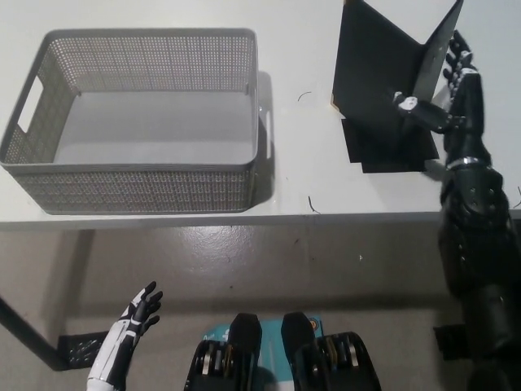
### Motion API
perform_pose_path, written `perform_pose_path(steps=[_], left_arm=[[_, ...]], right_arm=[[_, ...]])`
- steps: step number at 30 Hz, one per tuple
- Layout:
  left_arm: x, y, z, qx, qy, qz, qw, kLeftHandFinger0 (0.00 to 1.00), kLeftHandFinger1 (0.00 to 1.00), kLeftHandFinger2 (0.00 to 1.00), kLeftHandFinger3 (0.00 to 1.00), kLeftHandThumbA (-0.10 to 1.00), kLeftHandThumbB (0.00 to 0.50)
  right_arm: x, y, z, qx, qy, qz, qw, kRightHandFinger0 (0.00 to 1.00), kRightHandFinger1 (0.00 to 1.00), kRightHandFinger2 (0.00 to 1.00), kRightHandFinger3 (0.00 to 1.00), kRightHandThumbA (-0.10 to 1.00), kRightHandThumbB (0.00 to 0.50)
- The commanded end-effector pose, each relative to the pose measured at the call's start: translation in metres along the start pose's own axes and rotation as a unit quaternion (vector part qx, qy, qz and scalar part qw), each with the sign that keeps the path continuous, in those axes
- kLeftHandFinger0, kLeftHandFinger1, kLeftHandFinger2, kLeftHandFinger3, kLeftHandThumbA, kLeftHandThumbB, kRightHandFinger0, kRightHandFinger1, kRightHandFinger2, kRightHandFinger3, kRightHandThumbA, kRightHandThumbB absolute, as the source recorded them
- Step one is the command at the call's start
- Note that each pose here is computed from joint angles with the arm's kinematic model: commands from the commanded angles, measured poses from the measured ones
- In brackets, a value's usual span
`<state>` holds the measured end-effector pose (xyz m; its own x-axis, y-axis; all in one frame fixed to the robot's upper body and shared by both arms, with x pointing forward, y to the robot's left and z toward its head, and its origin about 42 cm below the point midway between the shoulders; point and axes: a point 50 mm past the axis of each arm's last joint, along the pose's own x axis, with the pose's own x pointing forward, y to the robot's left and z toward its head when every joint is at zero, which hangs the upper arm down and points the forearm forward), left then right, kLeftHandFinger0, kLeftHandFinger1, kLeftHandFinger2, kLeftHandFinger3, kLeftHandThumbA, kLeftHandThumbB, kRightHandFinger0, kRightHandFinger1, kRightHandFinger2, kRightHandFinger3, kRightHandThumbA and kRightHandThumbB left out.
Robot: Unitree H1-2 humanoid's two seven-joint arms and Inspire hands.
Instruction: A notebook is kept standing on the table on the right hand side and a container is kept on the left hand side and the robot uses its right hand to grab the notebook and places it in the container
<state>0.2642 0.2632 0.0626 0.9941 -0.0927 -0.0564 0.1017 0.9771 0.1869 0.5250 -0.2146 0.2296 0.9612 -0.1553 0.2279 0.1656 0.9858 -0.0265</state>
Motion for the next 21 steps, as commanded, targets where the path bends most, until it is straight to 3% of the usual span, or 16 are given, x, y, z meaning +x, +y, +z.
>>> perform_pose_path(steps=[1, 12, 13, 14, 15, 16, 17, 18, 20, 21], left_arm=[[0.000, -0.001, 0.009, -0.002, -0.028, -0.008, 1.000, 1.00, 1.00, 1.00, 1.00, 1.00, 0.135], [-0.002, -0.005, 0.010, -0.004, -0.033, -0.010, 0.999, 1.00, 1.00, 1.00, 1.00, 1.00, 0.149], [-0.001, -0.005, 0.009, -0.002, -0.033, -0.009, 0.999, 1.00, 1.00, 1.00, 1.00, 1.00, 0.150], [-0.001, -0.004, 0.009, 0.000, -0.034, -0.009, 0.999, 1.00, 1.00, 1.00, 1.00, 1.00, 0.150], [0.000, -0.004, 0.009, -0.001, -0.035, -0.010, 0.999, 1.00, 1.00, 1.00, 1.00, 1.00, 0.151], [0.000, -0.002, 0.010, 0.001, -0.035, -0.011, 0.999, 1.00, 1.00, 1.00, 1.00, 1.00, 0.157], [0.001, -0.001, 0.011, 0.002, -0.035, -0.011, 0.999, 1.00, 1.00, 1.00, 1.00, 1.00, 0.158], [0.002, -0.001, 0.013, 0.002, -0.035, -0.011, 0.999, 1.00, 1.00, 1.00, 1.00, 1.00, 0.153], [0.002, 0.000, 0.014, 0.004, -0.033, -0.014, 0.999, 1.00, 1.00, 1.00, 1.00, 1.00, 0.145], [0.002, 0.001, 0.014, 0.003, -0.036, -0.017, 0.999, 1.00, 1.00, 1.00, 1.00, 1.00, 0.133]], right_arm=[[0.027, 0.015, 0.032, 0.005, -0.043, -0.007, 0.999, 1.00, 1.00, 1.00, 1.00, 1.00, 0.487], [0.044, 0.069, 0.033, -0.011, 0.013, 0.026, 1.000, 1.00, 1.00, 1.00, 1.00, 1.00, 0.494], [0.044, 0.071, 0.035, 0.016, 0.015, -0.004, 1.000, 1.00, 1.00, 1.00, 1.00, 0.88, 0.468], [0.045, 0.071, 0.036, 0.025, 0.015, -0.012, 1.000, 1.00, 1.00, 1.00, 1.00, 0.81, 0.479], [0.047, 0.071, 0.039, 0.005, 0.017, -0.026, 1.000, 0.84, 0.85, 0.93, 1.00, 0.75, 0.467], [0.049, 0.071, 0.042, 0.003, 0.017, -0.037, 0.999, 0.41, 0.39, 0.44, 0.56, 0.54, 0.380], [0.051, 0.071, 0.047, -0.005, 0.017, -0.057, 0.998, 0.05, 0.05, 0.16, 0.28, 0.44, 0.355], [0.053, 0.070, 0.051, -0.008, 0.015, -0.071, 0.997, 0.00, 0.00, 0.05, 0.09, 0.22, 0.285], [0.054, 0.071, 0.055, -0.002, 0.009, -0.079, 0.997, 0.00, 0.00, 0.04, 0.04, 0.04, 0.224], [0.055, 0.071, 0.058, -0.001, 0.002, -0.079, 0.997, 0.00, 0.00, 0.10, 0.08, -0.07, 0.183]])
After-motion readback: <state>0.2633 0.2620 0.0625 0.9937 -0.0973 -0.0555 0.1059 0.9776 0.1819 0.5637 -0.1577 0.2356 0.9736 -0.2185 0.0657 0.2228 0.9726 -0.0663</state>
